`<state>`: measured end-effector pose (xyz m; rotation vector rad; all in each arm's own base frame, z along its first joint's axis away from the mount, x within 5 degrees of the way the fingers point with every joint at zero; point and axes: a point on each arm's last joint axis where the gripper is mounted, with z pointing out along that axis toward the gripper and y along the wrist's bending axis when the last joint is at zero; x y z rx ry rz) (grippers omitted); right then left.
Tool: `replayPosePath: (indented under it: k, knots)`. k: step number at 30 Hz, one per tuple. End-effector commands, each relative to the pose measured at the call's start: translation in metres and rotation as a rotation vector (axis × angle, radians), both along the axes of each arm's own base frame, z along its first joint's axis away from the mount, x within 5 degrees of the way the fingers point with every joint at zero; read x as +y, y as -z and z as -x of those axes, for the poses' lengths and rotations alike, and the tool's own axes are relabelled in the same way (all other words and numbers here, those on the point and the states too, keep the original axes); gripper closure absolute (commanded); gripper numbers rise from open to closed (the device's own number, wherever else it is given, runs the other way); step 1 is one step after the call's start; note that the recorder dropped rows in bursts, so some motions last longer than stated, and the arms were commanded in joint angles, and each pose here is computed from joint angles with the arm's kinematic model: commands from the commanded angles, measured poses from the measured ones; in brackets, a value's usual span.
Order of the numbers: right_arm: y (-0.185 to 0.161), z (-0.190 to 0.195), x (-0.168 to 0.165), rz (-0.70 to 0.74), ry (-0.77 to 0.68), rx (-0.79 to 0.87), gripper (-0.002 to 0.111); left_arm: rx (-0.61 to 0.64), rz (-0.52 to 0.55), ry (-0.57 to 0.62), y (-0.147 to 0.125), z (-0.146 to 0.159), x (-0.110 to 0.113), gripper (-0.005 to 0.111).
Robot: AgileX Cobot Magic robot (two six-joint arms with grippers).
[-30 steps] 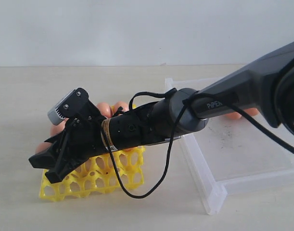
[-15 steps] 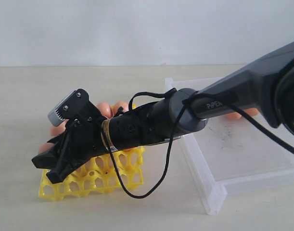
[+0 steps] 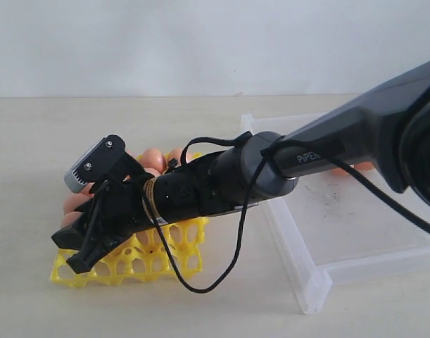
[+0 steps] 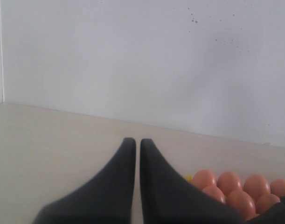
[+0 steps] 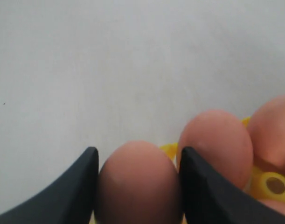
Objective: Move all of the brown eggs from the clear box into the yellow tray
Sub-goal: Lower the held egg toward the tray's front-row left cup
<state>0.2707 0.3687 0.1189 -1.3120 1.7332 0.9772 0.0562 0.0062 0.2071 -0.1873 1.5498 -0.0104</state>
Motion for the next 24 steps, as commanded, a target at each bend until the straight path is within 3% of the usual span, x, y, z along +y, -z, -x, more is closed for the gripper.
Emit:
replayPosePath:
  k: [1, 3, 4, 6, 9, 12, 14, 24]
  knots:
    - [-0.0054, 0.0032, 0.0062, -0.017, -0.015, -0.011, 0.069, -0.004, 0.017, 0.002, 0.0007, 0.0000, -0.0001, 0.103]
    - [-0.0062, 0.0027, 0.0066, -0.021, -0.011, -0.012, 0.086, -0.004, 0.017, 0.002, 0.0007, 0.0000, -0.0001, 0.103]
    - [-0.0061, 0.0025, 0.0065, -0.018, -0.014, -0.023, 0.100, -0.002, 0.018, 0.002, 0.0009, 0.0000, -0.0002, 0.103]
    - [-0.0061, 0.0025, 0.0065, -0.018, -0.017, -0.029, 0.108, -0.002, 0.018, 0.002, 0.0009, 0.0000, -0.0002, 0.103]
    - [-0.0051, 0.0016, 0.0059, -0.004, -0.013, -0.043, 0.099, -0.002, 0.018, 0.002, 0.0009, 0.0000, -0.0002, 0.103]
    - [-0.0030, -0.0007, 0.0045, 0.022, 0.017, -0.040, 0.073, -0.002, 0.018, 0.002, 0.0009, 0.0000, -0.0002, 0.103]
    - [-0.0028, -0.0010, 0.0044, 0.025, 0.022, -0.037, 0.061, -0.005, 0.017, 0.002, 0.0007, 0.0000, -0.0001, 0.103]
    - [-0.0030, -0.0009, 0.0045, 0.023, 0.019, -0.041, 0.058, -0.003, 0.018, 0.002, 0.0009, 0.0000, -0.0002, 0.103]
